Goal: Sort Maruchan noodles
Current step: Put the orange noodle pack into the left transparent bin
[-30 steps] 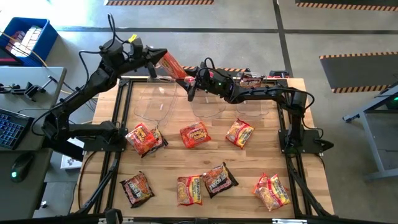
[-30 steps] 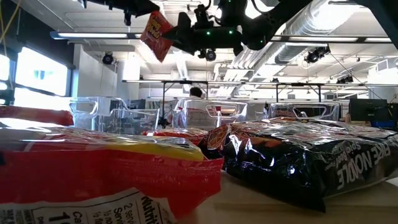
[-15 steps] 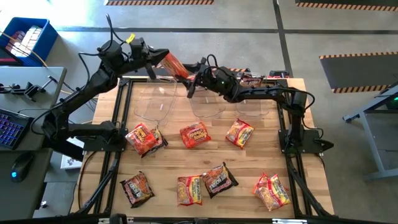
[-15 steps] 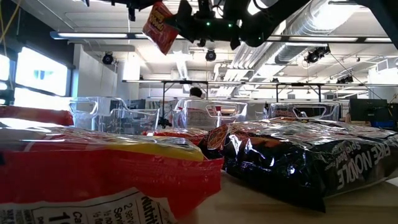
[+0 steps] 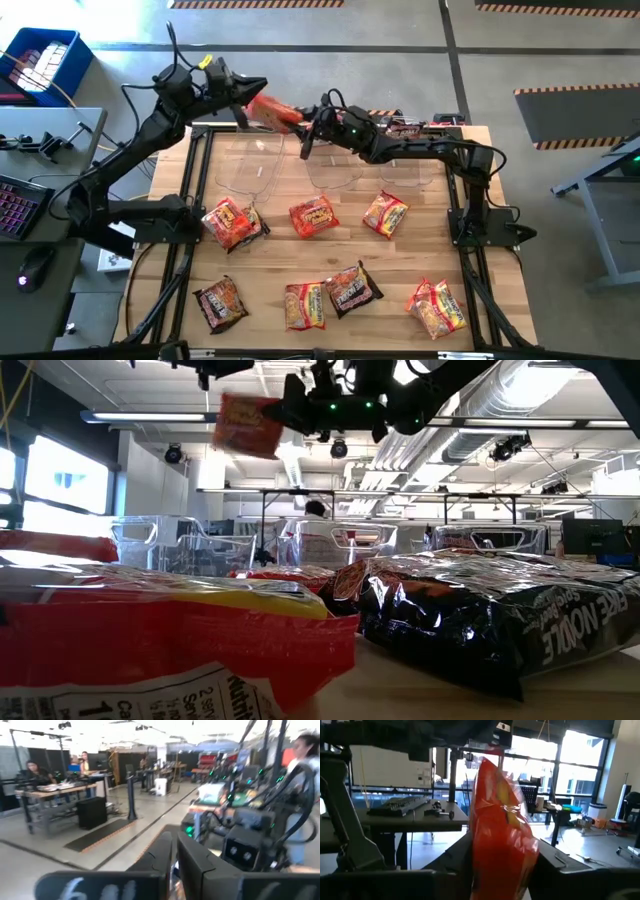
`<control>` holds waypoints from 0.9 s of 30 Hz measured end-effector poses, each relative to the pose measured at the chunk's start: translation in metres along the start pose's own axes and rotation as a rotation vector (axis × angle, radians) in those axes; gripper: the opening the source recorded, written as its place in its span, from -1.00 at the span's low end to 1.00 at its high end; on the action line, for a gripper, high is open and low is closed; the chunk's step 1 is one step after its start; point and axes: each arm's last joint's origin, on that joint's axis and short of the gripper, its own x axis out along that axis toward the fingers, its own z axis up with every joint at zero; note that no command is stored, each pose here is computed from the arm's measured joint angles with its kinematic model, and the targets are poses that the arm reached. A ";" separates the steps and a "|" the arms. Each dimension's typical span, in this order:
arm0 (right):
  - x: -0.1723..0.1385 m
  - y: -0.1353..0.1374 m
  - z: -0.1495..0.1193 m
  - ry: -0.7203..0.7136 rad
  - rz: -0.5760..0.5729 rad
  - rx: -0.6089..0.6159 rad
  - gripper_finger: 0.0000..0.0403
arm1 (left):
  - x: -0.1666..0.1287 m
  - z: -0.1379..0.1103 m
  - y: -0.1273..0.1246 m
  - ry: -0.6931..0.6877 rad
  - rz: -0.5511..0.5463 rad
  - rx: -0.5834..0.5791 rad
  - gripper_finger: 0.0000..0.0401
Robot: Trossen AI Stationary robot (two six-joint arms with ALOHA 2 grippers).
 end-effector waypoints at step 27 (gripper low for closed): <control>-0.014 0.000 -0.009 0.289 0.249 -0.114 -0.50 | -0.004 -0.034 -0.046 0.596 -0.033 0.171 0.03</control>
